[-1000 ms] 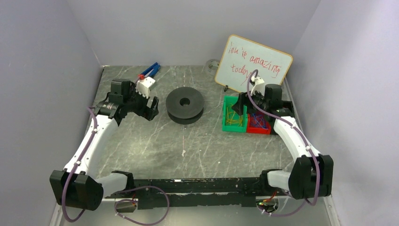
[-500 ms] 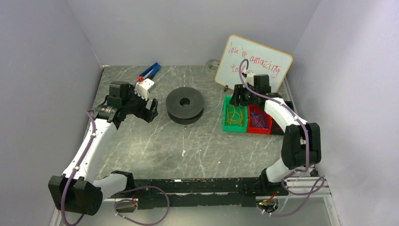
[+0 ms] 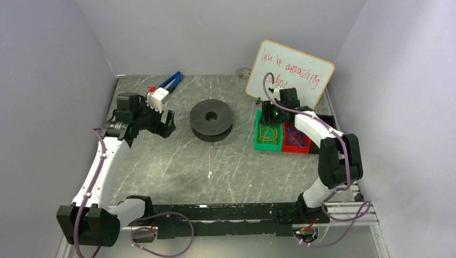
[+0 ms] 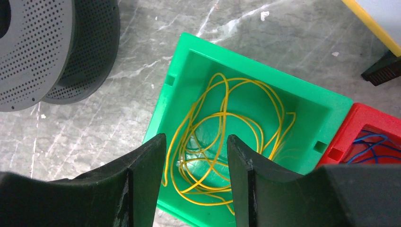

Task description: Wrap the cables

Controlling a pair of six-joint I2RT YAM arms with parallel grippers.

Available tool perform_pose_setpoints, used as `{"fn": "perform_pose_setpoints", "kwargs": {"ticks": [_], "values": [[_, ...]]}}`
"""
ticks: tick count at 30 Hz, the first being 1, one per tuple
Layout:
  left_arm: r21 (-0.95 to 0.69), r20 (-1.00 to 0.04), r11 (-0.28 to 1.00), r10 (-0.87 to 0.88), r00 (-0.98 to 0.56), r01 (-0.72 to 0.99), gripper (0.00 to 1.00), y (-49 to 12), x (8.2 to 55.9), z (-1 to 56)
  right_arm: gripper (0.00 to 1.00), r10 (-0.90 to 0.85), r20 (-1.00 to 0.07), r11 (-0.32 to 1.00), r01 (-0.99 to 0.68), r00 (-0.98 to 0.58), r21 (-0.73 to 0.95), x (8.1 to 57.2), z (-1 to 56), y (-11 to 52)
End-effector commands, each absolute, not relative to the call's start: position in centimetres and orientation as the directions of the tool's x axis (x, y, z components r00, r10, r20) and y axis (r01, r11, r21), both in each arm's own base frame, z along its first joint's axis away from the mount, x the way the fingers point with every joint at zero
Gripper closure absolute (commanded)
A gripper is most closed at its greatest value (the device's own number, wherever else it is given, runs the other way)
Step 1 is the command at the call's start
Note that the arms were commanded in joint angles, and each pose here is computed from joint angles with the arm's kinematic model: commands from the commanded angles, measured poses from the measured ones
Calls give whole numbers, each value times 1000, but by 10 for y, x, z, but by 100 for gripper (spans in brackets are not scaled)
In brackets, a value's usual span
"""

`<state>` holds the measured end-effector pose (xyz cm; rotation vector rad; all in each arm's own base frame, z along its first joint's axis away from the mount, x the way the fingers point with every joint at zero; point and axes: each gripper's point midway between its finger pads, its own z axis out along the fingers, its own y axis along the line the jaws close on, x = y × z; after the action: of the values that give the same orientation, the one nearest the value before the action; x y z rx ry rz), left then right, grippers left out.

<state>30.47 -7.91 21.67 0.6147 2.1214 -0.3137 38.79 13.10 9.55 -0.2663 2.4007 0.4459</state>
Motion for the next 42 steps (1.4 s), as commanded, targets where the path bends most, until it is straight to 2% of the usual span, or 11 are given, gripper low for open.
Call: {"fn": "perform_pose_setpoints", "kwargs": {"ticks": [1,20,23,27,30,32,42], "values": [[4,-847,834,296,-442,551,6,-82,305,231,46,-64,-692,930,-294,-719,220,396,108,126],[-15,-851,838,275,-447,545,6,-78,305,232,50,-90,-608,945,-260,-789,198,394,73,115],[-16,-851,839,274,-448,543,6,-77,305,232,60,-89,-610,940,-270,-788,211,394,75,118],[-15,-851,840,274,-448,543,6,-77,305,231,87,-86,-631,935,-281,-771,216,394,85,120],[-16,-850,839,275,-449,544,6,-77,306,231,96,-83,-655,934,-288,-751,212,395,96,120],[-16,-852,838,274,-447,545,6,-78,305,231,100,-82,-670,933,-293,-738,208,396,103,120],[-19,-854,834,274,-443,552,6,-79,305,231,100,-109,-790,928,-347,-603,137,400,175,120]]}}
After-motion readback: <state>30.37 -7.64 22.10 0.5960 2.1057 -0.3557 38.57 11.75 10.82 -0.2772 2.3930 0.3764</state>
